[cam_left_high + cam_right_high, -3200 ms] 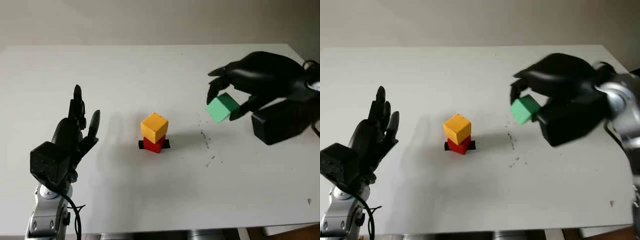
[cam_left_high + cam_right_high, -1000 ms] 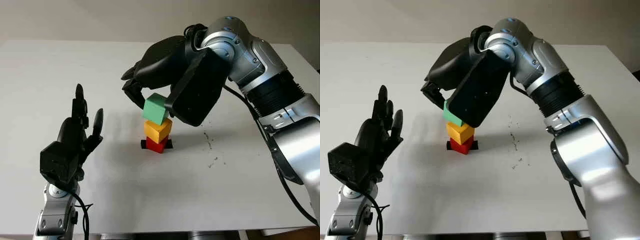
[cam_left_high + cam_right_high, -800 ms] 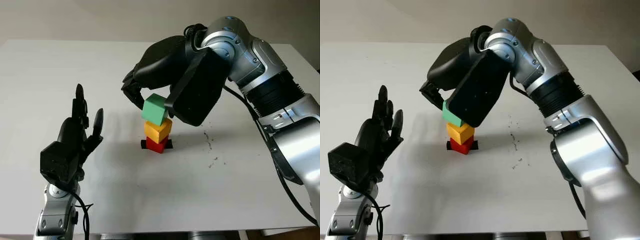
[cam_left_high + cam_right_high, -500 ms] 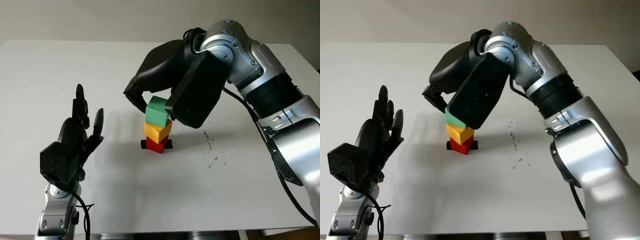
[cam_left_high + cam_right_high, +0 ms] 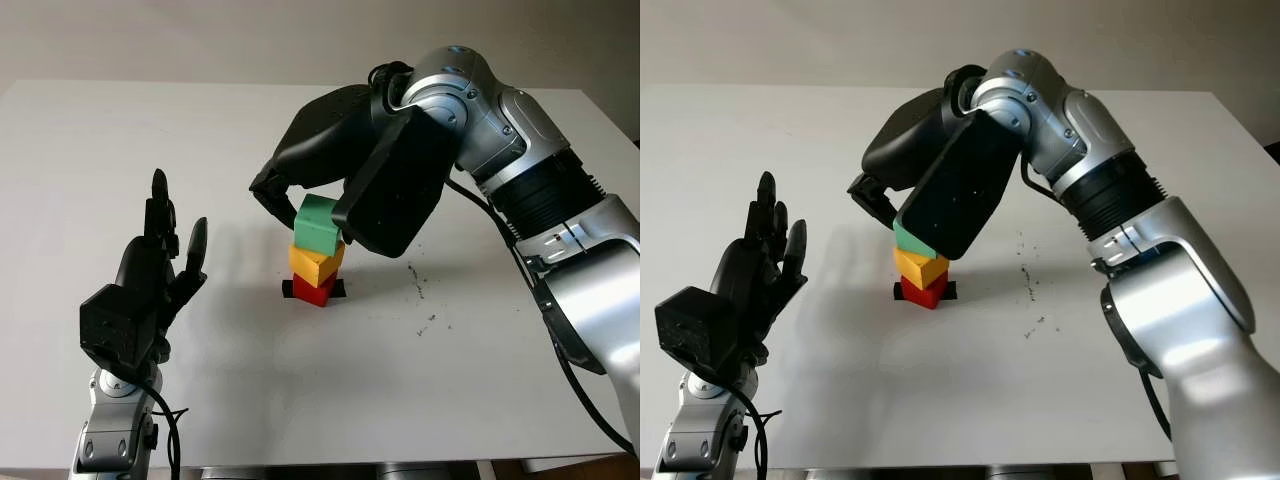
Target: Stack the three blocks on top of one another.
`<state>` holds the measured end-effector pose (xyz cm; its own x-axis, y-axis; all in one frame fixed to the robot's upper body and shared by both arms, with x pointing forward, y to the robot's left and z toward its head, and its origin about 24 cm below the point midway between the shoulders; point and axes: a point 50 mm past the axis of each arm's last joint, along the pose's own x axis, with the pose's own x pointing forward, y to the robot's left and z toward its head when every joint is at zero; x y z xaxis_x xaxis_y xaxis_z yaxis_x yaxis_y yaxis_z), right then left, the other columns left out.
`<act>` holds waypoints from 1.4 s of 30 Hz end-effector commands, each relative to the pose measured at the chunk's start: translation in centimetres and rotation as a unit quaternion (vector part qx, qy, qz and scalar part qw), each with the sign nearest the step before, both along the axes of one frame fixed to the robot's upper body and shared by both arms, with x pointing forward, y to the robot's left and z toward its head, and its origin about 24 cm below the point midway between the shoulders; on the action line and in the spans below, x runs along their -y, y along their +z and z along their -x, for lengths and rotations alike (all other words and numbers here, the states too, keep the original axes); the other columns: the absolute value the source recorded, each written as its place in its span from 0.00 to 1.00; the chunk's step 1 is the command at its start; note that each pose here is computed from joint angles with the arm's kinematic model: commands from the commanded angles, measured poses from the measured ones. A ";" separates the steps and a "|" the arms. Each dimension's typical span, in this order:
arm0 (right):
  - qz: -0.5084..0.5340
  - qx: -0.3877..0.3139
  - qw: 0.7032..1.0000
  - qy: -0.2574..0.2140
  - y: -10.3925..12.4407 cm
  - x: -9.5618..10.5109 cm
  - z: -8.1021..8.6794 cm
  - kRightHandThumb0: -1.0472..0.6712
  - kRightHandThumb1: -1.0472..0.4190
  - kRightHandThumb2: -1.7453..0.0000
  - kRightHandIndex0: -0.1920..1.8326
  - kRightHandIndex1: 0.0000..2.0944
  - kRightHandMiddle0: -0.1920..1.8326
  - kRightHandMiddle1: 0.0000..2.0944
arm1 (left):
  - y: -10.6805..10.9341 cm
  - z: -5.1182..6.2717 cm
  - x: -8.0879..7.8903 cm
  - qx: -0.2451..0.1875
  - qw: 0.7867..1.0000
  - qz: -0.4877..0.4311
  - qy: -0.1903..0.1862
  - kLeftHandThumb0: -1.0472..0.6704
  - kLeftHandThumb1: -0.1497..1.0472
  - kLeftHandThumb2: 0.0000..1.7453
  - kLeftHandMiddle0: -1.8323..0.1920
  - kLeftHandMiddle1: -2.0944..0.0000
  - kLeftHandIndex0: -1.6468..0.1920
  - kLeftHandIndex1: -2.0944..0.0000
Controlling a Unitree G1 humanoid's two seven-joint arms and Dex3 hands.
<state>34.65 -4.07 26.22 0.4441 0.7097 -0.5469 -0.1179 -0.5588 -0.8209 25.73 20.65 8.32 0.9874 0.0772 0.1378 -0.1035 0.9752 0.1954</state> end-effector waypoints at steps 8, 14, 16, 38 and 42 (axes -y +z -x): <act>0.007 -0.023 1.000 0.006 -0.8 0.7 0.0 0.30 0.10 0.97 0.10 0.01 0.08 0.46 | 0.1 -0.1 0.1 0.005 1.000 -0.004 0.001 0.15 1.00 0.33 0.99 0.97 1.00 0.98; 0.024 -0.006 1.000 0.016 -0.3 1.0 0.2 0.19 0.10 0.97 0.00 0.00 0.00 0.04 | 0.1 -0.1 0.0 0.007 1.000 -0.004 0.002 0.15 1.00 0.34 0.99 0.97 1.00 0.98; 0.015 0.004 1.000 0.019 0.0 1.3 0.3 0.17 0.09 0.97 0.00 0.00 0.00 0.01 | 0.2 -0.1 0.0 0.006 1.000 -0.004 0.001 0.15 1.00 0.34 0.99 0.97 1.00 0.98; -0.381 0.016 0.907 -0.181 -1.5 12.5 0.3 0.10 0.00 0.76 0.00 0.01 0.01 0.02 | 0.3 0.2 -1.0 -0.001 1.000 -0.013 -0.003 0.15 1.00 0.33 1.00 0.98 1.00 0.99; -0.465 -0.008 0.853 -0.235 -5.4 14.4 1.4 0.14 0.00 0.67 0.00 0.01 0.00 0.01 | 0.5 0.1 -1.0 0.002 1.000 -0.012 -0.012 0.15 1.00 0.33 1.00 0.98 1.00 1.00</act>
